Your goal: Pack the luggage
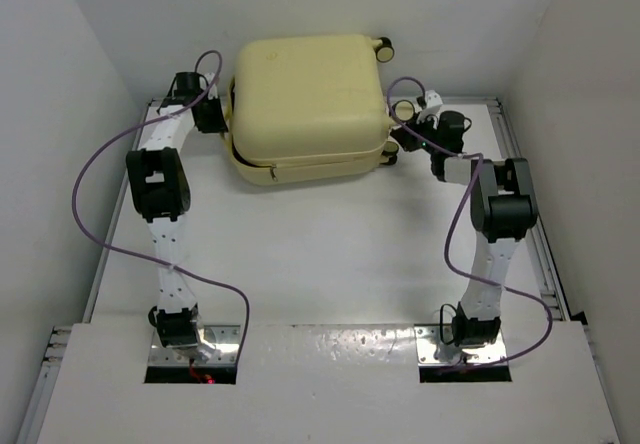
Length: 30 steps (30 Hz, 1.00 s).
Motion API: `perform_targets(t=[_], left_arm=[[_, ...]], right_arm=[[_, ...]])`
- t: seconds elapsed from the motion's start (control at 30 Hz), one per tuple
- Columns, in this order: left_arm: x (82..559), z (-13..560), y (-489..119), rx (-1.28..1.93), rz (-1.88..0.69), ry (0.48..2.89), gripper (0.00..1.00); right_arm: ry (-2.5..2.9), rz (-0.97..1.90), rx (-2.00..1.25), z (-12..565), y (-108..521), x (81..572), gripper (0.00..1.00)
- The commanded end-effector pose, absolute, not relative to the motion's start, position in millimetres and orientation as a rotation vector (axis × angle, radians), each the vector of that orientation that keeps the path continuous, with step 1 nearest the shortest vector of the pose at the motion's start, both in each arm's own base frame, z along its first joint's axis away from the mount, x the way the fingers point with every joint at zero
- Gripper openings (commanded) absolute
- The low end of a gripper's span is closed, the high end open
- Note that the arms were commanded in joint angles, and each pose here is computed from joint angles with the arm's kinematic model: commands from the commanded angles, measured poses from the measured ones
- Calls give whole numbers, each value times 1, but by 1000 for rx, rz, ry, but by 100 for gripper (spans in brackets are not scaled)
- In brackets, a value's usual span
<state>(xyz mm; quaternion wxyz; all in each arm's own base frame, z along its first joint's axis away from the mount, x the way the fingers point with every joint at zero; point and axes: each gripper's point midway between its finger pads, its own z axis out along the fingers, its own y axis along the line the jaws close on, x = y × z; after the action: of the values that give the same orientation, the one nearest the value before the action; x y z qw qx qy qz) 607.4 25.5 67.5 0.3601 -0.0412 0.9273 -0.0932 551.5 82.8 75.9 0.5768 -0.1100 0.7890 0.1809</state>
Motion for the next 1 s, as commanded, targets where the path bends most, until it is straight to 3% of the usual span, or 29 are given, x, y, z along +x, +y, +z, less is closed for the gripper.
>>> perform_targets(t=[0.0,0.03,0.07,0.13,0.17,0.2,0.27,0.3,0.37,0.4,0.43,0.47,0.57,0.63,0.67,0.73,0.97], left_arm=[[583,37,179,-192,408,2428,0],[585,38,180,-176,415,2420,0],[584,39,181,-180,426,2420,0],[587,46,182,-158,437,2405,0],[587,46,182,-158,437,2405,0],[589,45,175,-141,418,2405,0],[594,48,167,-120,390,2395,0],[595,48,165,-115,379,2395,0],[600,62,153,-86,330,2369,5],[603,68,149,-73,301,2349,13],[607,81,141,-47,242,2323,28],[612,92,129,-38,196,2293,71],[623,144,106,-24,40,2172,99],[631,181,95,-41,-34,2070,99],[631,191,86,-30,-87,2044,99],[631,232,82,-47,-113,1952,99],[603,332,107,-165,-61,1762,99]], right_arm=[[1634,-177,211,129,-101,632,0],[1599,-177,215,143,-106,643,0],[1636,-171,222,116,-107,648,0],[1573,-156,223,142,-108,668,0],[1613,-141,217,114,-105,674,0],[1545,-132,213,143,-104,690,0],[1602,-117,216,104,-98,700,0],[1550,-105,216,122,-97,716,0],[1582,-86,207,100,-87,725,0],[1575,-73,183,99,-80,732,0],[1561,-60,170,104,-73,736,0],[1560,-48,146,103,-62,737,0],[1567,7,86,103,-34,727,0],[1598,35,65,84,-21,713,0],[1555,70,24,111,-7,711,0],[1576,114,-21,101,11,694,0],[1502,291,-251,126,108,643,0]])
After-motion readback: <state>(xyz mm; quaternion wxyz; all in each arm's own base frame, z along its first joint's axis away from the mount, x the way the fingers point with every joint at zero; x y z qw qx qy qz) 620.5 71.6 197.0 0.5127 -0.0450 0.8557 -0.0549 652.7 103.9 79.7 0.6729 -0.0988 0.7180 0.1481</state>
